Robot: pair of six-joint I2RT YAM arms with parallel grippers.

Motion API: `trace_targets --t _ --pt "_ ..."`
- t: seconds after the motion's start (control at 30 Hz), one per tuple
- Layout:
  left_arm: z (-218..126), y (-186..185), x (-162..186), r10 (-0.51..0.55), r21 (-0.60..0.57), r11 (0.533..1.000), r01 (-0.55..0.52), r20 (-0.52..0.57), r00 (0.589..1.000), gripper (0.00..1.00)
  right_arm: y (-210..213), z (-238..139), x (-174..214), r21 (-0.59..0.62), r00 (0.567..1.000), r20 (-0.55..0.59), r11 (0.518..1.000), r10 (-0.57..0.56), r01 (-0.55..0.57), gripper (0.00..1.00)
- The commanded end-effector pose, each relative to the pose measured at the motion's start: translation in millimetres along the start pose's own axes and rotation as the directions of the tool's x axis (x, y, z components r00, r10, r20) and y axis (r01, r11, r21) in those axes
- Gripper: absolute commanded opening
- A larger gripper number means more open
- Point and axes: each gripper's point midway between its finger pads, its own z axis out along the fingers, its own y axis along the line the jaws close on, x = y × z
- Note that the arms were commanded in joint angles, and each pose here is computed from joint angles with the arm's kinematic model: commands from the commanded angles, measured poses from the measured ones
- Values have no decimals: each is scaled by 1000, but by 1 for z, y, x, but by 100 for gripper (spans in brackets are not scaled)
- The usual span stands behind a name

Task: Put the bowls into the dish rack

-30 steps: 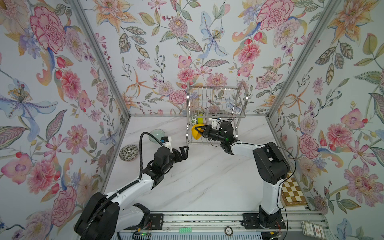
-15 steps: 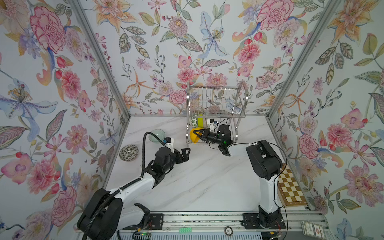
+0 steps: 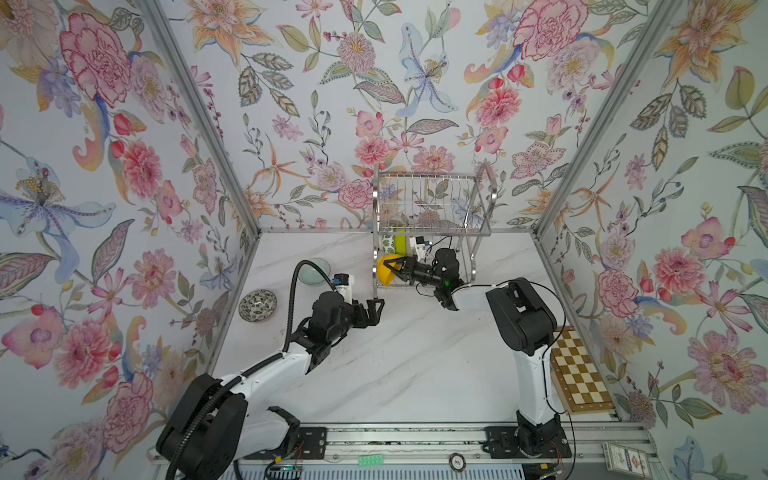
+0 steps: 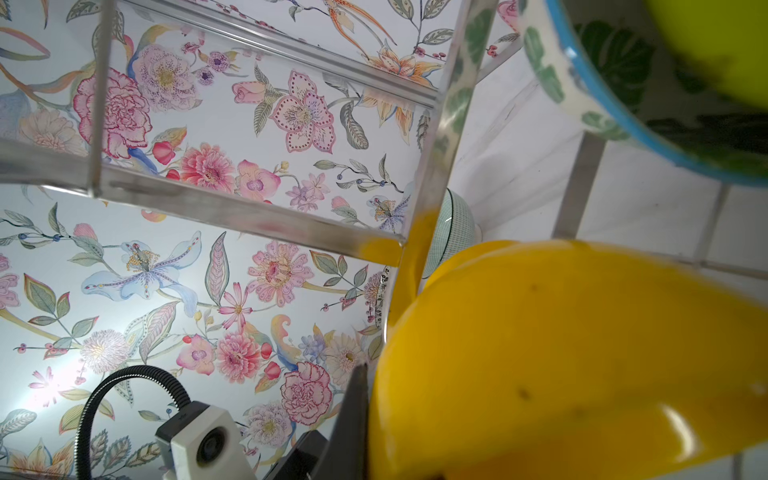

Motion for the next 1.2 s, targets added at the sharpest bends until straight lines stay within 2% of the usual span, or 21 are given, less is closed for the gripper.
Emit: trace_targets --t 0.0,1.0,1.17 --pt "3 -3 -4 33 12 999 -33 -11 999 99 7 8 1 -44 999 -29 999 -19 18 0" --pt "3 -2 -2 -3 12 1000 3 -10 1000 99 -46 -2 9 47 991 -132 998 36 -30 0" --pt "2 -3 -3 -5 15 1000 5 -9 1000 99 -51 -5 6 57 990 -137 998 42 -35 4"
